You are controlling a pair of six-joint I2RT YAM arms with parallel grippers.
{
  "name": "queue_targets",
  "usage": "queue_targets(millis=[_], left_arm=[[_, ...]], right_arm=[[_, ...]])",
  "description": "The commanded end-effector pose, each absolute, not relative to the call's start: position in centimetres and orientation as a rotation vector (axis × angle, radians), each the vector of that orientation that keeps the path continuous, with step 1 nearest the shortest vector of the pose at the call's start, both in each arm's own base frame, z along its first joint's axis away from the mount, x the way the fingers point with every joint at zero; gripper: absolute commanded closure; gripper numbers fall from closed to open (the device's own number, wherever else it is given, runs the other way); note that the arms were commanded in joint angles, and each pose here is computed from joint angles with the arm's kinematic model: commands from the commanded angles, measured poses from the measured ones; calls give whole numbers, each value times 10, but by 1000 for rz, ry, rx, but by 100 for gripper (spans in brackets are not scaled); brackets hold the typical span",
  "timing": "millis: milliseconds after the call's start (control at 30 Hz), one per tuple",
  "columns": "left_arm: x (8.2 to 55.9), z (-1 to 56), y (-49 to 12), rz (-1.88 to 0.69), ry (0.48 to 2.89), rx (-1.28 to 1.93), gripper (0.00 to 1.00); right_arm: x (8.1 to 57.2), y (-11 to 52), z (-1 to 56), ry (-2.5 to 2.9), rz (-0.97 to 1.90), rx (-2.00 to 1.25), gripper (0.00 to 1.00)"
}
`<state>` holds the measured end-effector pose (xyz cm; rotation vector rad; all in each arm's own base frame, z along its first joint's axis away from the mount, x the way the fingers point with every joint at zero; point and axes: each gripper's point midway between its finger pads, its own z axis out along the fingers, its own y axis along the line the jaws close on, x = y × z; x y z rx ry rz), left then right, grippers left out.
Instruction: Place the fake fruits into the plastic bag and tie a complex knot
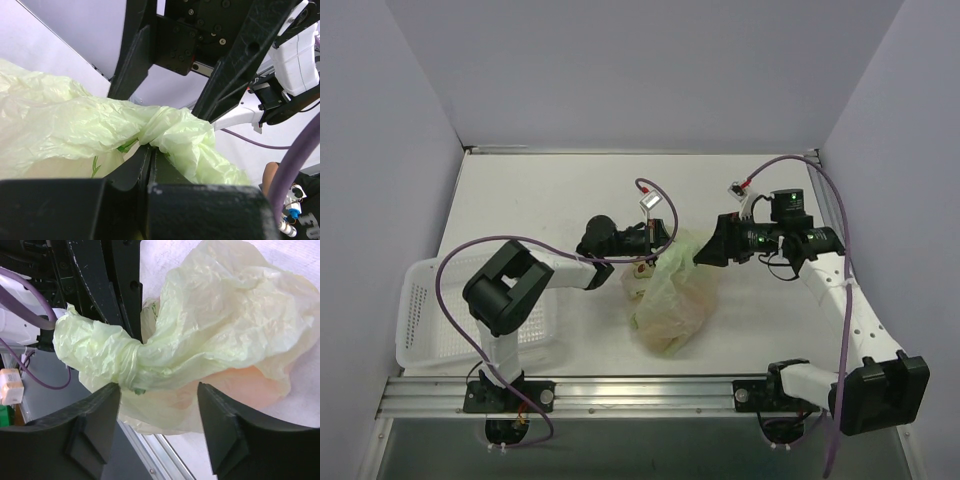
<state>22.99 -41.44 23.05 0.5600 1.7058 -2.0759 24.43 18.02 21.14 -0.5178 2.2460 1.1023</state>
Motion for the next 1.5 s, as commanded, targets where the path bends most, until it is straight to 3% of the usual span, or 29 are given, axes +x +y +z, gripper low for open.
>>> queue_targets(millis=[0,33,133,300,400,433,533,1067,1167,1300,1467], left_arm=[[225,263,-410,-2058,1554,618,100],[224,262,-411,-2059,1557,622,100],[224,262,-411,-2060,1556,625,100],[226,262,-411,-2058,1559,625,100],[224,262,-412,-2061,1559,634,100],[224,262,-412,-2061,1557,635,100],[223,262,-413,-2064,1558,643,100],[218,262,-420,-2074,1526,649,100],[222,261,-417,-2063,1527,639,100],[225,261,-413,-2052,1532,635,100],[225,260,-412,-2049,1535,634,100]], right_arm=[[232,175,235,2214,1128,-500,39],[229,176,235,2214,1142,-502,51],[224,176,230,2221,1158,-495,70],[232,184,226,2224,1203,-484,75],[235,190,224,2230,1222,-489,71],[233,195,223,2237,1228,-506,63],[235,201,218,2244,1211,-529,52],[251,246,234,2141,1360,-502,46],[244,237,231,2154,1341,-539,41],[236,208,229,2181,1305,-552,26],[220,180,229,2191,1253,-589,27]])
